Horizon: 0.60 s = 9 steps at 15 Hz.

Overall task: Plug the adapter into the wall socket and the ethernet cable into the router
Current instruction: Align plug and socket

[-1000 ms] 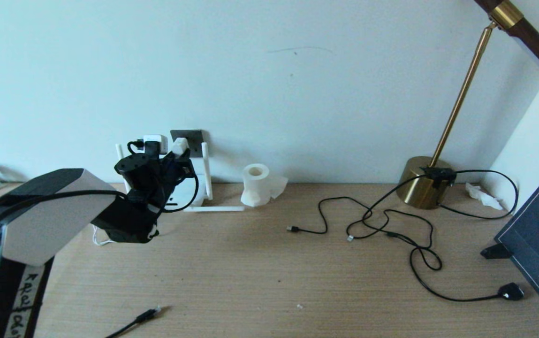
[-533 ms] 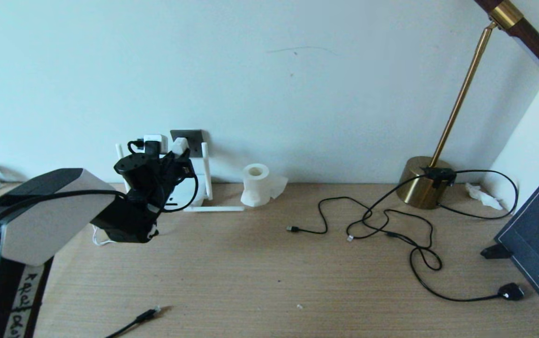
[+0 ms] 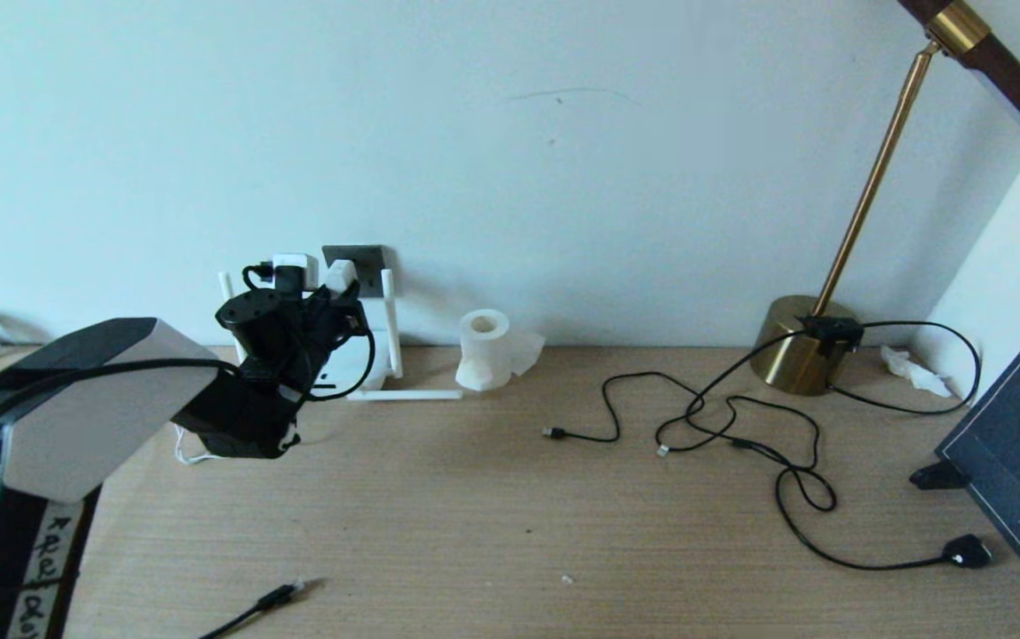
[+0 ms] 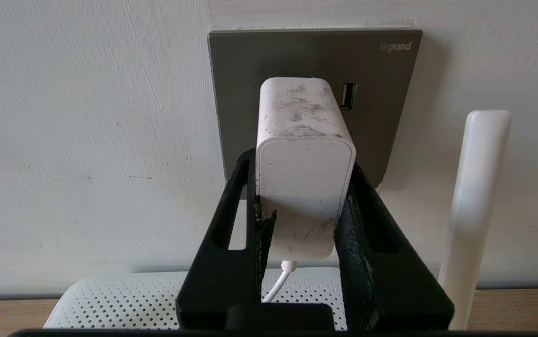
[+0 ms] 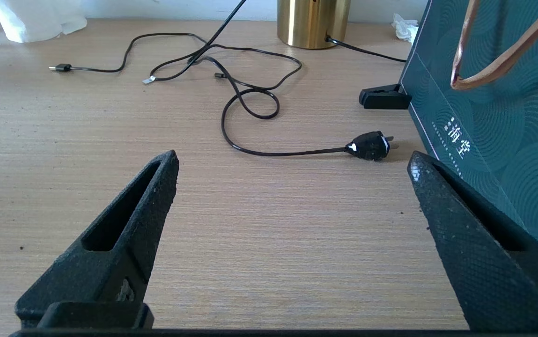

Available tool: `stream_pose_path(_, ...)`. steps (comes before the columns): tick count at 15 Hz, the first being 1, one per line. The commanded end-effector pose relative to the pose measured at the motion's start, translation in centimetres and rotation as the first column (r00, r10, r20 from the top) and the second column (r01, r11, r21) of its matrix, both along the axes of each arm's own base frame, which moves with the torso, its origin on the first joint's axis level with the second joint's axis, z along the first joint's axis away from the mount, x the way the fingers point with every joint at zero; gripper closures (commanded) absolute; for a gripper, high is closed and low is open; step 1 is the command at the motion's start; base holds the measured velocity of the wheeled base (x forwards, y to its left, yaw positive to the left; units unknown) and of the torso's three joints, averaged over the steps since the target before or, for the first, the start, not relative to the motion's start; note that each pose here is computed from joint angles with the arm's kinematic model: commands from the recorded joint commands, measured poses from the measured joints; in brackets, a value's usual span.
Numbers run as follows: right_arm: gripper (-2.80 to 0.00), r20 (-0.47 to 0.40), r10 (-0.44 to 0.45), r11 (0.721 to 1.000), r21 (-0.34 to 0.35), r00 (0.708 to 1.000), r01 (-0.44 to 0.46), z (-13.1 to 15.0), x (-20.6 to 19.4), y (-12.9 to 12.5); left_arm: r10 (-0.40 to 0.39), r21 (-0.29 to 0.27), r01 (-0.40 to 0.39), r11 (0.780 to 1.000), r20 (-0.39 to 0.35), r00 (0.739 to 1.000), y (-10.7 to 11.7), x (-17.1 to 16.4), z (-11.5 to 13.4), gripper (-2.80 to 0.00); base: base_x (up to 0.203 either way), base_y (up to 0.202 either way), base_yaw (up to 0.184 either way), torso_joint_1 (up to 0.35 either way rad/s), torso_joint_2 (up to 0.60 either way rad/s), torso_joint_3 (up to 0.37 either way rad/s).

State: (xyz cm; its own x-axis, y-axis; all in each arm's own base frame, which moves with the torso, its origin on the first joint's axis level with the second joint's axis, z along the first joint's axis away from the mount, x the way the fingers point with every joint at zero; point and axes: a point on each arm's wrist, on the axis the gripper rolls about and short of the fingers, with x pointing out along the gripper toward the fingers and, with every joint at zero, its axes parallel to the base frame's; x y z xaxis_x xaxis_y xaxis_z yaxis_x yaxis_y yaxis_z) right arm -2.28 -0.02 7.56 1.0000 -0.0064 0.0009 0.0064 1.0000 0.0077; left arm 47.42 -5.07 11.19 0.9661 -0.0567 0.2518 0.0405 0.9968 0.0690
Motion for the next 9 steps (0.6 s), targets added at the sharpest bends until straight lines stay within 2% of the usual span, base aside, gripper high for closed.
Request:
stream_pose_path(1, -2.80, -0.002, 0.000, 1.000, 0.000, 1.000, 0.000, -0.03, 0.02, 0.00, 0.000, -0.001, 0.000, 1.000, 0.009, 1.000, -0.01, 0.01, 0.11, 0.00, 0.000, 0.000, 0.000, 0.000, 0.00, 0.000)
stream_pose_path(9, -2.80, 0.000, 0.000, 1.000, 0.000, 1.000, 0.000, 0.00, 0.00, 0.00, 0.001, 0.000, -0.001, 1.000, 0.010, 1.000, -0.03, 0.25, 0.43, 0.00, 0.000, 0.000, 0.000, 0.000, 0.00, 0.000)
